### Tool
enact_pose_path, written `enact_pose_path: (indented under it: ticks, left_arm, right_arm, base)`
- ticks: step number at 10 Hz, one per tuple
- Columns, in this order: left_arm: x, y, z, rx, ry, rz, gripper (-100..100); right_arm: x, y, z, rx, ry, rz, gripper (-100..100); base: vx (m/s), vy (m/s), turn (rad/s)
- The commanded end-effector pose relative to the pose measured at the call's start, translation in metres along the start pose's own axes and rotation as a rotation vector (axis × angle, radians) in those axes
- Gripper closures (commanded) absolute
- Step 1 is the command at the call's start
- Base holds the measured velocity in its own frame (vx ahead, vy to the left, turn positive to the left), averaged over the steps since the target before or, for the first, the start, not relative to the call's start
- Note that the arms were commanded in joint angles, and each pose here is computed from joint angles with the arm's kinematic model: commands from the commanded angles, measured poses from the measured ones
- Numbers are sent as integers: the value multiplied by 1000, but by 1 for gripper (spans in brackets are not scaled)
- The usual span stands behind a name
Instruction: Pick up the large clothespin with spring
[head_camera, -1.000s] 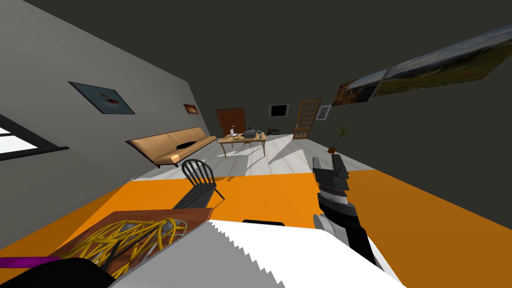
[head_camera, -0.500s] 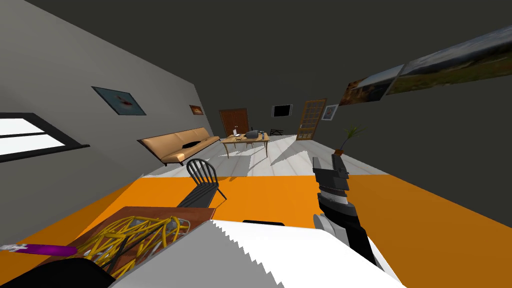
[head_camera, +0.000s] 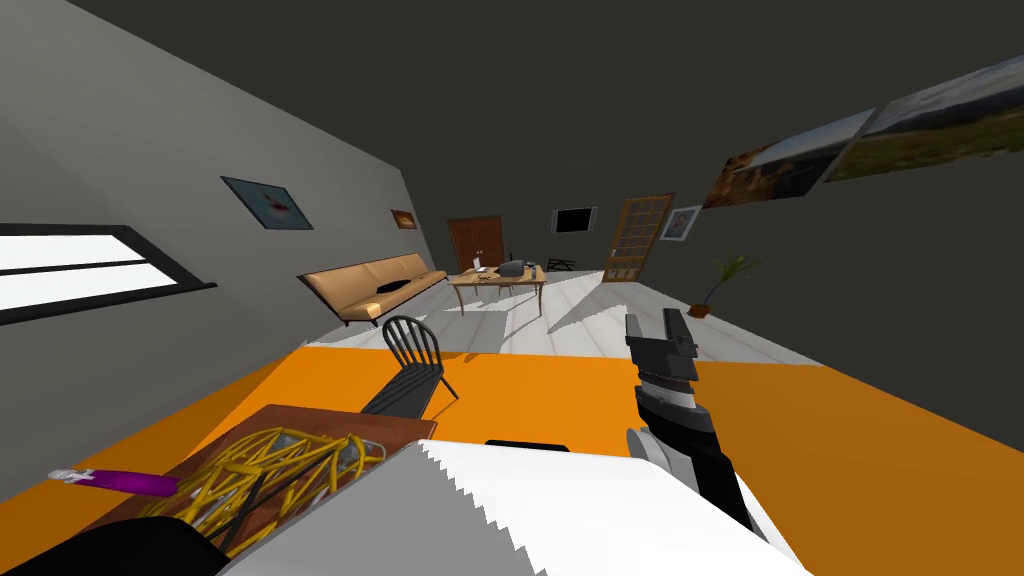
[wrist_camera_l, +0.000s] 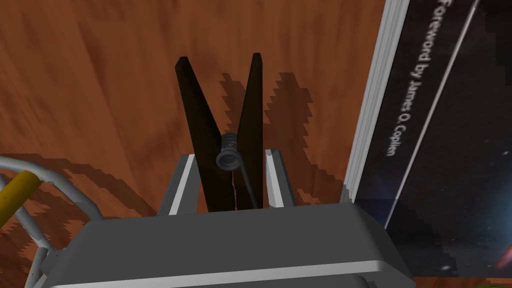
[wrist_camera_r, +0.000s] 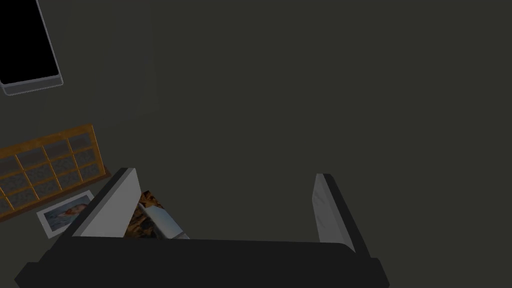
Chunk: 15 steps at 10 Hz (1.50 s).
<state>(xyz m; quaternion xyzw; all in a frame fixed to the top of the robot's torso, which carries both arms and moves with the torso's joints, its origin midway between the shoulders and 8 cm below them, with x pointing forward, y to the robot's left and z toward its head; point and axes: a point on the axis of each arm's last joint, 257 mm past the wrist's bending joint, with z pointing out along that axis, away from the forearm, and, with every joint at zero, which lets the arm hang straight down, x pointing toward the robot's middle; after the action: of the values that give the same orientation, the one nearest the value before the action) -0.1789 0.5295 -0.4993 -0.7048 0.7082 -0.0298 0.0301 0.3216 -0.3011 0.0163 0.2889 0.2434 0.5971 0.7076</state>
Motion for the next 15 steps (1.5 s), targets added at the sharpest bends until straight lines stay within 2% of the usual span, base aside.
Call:
enact_pose_path:
  ticks: [1,2,3,7,8,9,10,14,15]
  left_arm:
    - [5,3,-3,1,2,5,100]
    - [5,3,-3,1,2,34,100]
    - [9,6,-6,0,4,23,100]
    - [14,9,-8,0,5,82,100]
    - [18,12,-11,-1,7,75,100]
    - [18,12,-11,-1,7,103,100]
    - [22,15,-14,-3,8,93,100]
    - [26,18,-18,-5,10,146,100]
    - [26,17,-17,-4,10,132,100]
  right_arm:
    - [0,0,0,0,0,0,0]
    - [0,0,0,0,0,0,0]
    - [0,0,0,0,0,0,0]
    - [0,0,0,0,0,0,0]
    - [0,0,0,0,0,0,0]
    - [0,0,0,0,0,0,0]
    - [0,0,0,0,0,0,0]
    - [0,0,0,0,0,0,0]
    - [0,0,0,0,0,0,0]
  base:
    - [74,29,120]
    - [67,37,92]
    - [84,60,128]
    - [47,26,82]
    - [81,46,126]
    - [76,35,87]
    - [86,39,148]
    - [55,21,70]
    - [22,5,9]
